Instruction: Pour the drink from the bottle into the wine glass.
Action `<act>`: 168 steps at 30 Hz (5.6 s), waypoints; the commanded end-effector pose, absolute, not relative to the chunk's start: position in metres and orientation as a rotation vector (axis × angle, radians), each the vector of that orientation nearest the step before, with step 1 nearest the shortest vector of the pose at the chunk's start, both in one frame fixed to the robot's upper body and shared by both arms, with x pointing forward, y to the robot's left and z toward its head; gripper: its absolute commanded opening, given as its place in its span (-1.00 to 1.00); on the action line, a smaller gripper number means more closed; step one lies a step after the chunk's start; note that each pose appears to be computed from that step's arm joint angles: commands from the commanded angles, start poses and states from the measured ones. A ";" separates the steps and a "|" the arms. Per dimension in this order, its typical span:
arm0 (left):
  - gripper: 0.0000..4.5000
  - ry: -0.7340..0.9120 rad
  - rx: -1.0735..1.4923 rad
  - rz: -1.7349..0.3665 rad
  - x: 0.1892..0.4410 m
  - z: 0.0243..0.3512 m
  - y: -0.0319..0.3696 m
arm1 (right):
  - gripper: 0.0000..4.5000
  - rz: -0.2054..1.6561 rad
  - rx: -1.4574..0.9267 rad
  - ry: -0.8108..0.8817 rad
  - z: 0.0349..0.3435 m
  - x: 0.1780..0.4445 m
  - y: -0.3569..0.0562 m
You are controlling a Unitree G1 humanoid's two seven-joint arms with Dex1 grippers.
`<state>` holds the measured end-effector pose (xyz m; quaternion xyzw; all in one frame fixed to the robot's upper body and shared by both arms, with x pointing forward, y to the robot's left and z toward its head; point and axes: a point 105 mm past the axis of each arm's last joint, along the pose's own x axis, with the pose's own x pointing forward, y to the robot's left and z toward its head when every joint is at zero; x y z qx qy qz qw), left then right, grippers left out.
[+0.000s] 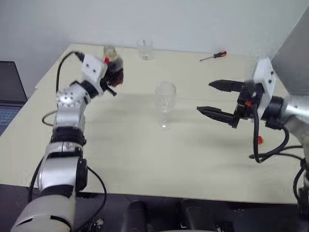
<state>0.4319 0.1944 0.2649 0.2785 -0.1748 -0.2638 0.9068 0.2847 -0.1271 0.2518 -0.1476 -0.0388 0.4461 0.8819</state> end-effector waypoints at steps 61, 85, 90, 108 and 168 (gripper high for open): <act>-0.66 -0.660 1.633 -0.484 0.439 0.303 0.126 | 1.00 0.889 -0.229 -0.164 0.231 0.246 -0.077; -0.66 -0.675 1.705 -0.457 0.440 0.304 0.128 | 1.00 0.884 -0.289 -0.097 0.209 0.248 -0.087; -0.66 -0.672 1.704 -0.456 0.440 0.304 0.128 | 1.00 0.884 -0.297 -0.104 0.213 0.249 -0.087; -0.66 -0.648 1.654 -0.455 0.441 0.302 0.132 | 1.00 0.875 -0.313 -0.137 0.220 0.255 -0.087; 0.98 -0.166 0.202 0.107 0.340 0.211 0.273 | 1.00 1.123 -0.312 -0.083 0.240 0.285 -0.100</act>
